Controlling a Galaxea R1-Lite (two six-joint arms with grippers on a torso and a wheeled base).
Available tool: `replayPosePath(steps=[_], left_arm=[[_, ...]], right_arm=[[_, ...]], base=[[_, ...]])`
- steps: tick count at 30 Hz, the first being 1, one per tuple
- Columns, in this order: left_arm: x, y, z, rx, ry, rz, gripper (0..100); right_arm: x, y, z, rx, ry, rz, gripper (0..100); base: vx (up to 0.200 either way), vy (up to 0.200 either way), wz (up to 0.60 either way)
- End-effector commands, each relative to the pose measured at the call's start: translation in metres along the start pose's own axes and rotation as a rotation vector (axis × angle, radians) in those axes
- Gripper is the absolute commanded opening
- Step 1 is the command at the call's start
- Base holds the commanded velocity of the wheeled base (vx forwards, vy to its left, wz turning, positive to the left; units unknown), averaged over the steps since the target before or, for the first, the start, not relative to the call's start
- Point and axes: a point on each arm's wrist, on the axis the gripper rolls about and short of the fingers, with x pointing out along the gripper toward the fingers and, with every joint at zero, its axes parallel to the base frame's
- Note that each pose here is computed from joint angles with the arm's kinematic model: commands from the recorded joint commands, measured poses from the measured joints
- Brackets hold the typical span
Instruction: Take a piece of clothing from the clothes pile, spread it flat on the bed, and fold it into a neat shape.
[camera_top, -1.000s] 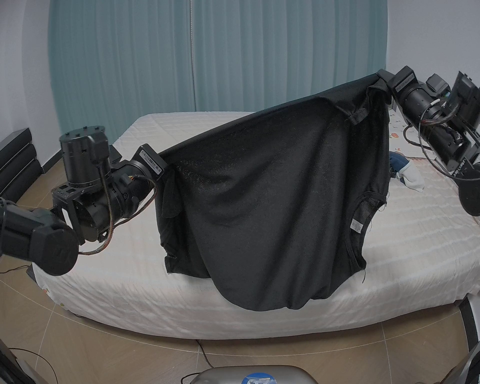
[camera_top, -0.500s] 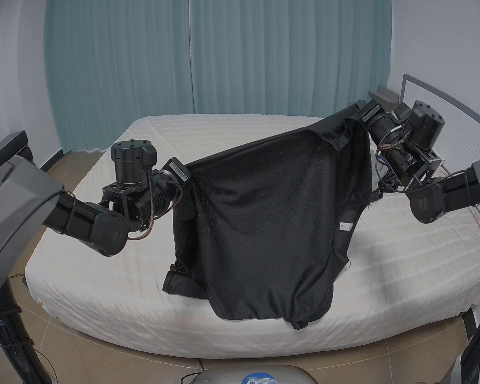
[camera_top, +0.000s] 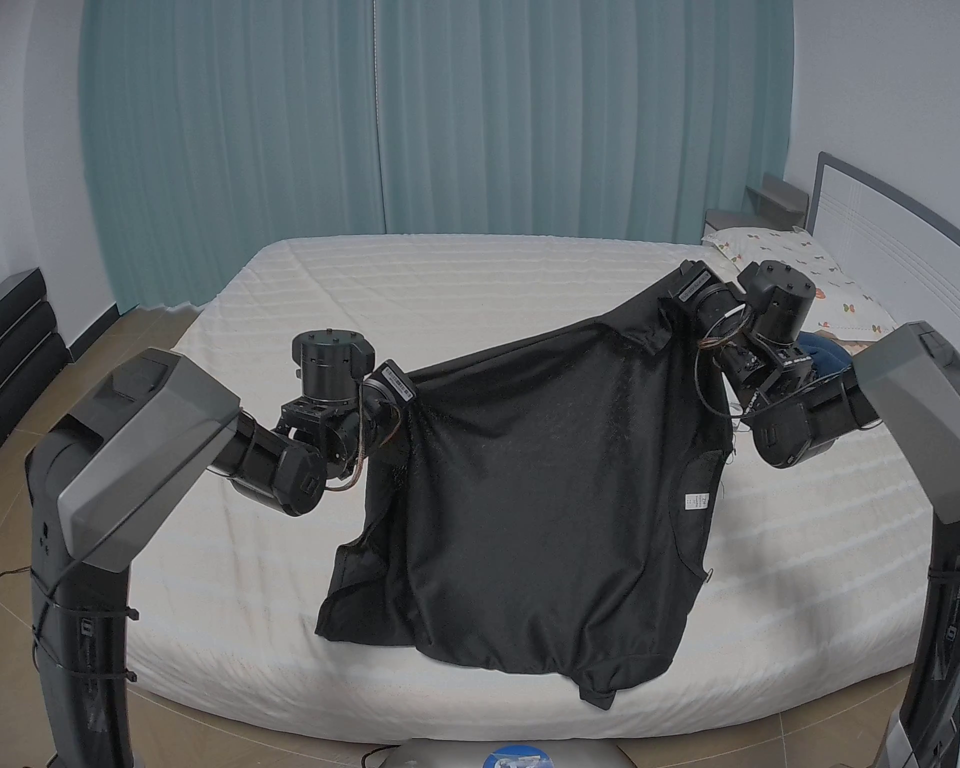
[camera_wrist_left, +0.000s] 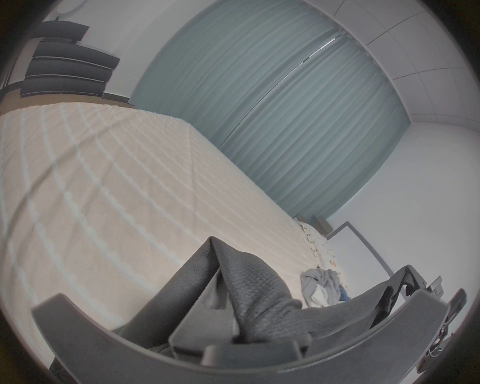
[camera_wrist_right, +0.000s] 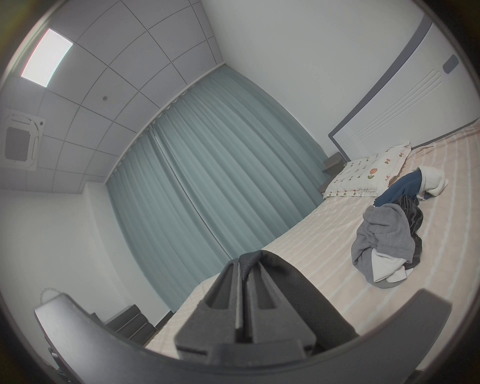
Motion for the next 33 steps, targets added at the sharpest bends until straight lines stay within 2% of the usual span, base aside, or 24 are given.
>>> replayPosePath(steps=[1, 5, 6, 7, 8, 13, 16, 22, 25, 27, 33], left_arm=[[0.023, 0.025, -0.024, 0.011, 0.04, 0.054, 0], [0.038, 0.036, -0.034, 0.008, 0.042, 0.068, 0], [0.041, 0.039, -0.035, 0.006, 0.042, 0.072, 0], [0.042, 0.04, -0.035, 0.006, 0.041, 0.073, 0], [0.047, 0.045, -0.037, 0.006, 0.045, 0.082, 100], [0.057, 0.059, -0.051, 0.013, 0.076, 0.118, 100], [0.055, 0.059, -0.053, 0.02, 0.101, 0.14, 100], [0.056, 0.063, -0.053, 0.037, 0.186, 0.241, 100], [0.054, 0.066, -0.049, 0.028, 0.205, 0.274, 100], [0.052, 0.066, -0.043, 0.019, 0.201, 0.278, 100], [0.045, 0.073, -0.026, 0.002, 0.194, 0.295, 100]], right_arm=[[0.013, -0.024, -0.038, -0.026, 0.042, -0.043, 0], [0.014, -0.045, -0.075, -0.045, 0.112, -0.074, 0], [0.014, -0.05, -0.082, -0.05, 0.124, -0.081, 100], [0.015, -0.053, -0.085, -0.053, 0.128, -0.085, 100], [0.016, -0.062, -0.098, -0.062, 0.141, -0.095, 100], [0.011, -0.087, -0.134, -0.08, 0.201, -0.14, 100], [0.006, -0.093, -0.141, -0.089, 0.229, -0.162, 100], [-0.007, -0.113, -0.145, -0.11, 0.324, -0.24, 100], [-0.009, -0.121, -0.132, -0.105, 0.323, -0.262, 100], [-0.007, -0.123, -0.11, -0.047, 0.318, -0.259, 100], [-0.02, -0.127, -0.077, 0.105, 0.437, -0.29, 100]], base=[[0.0, 0.0, 0.0], [0.0, 0.0, 0.0], [0.0, 0.0, 0.0], [0.0, 0.0, 0.0], [0.0, 0.0, 0.0], [0.0, 0.0, 0.0], [0.0, 0.0, 0.0], [0.0, 0.0, 0.0], [0.0, 0.0, 0.0], [0.0, 0.0, 0.0], [0.0, 0.0, 0.0]])
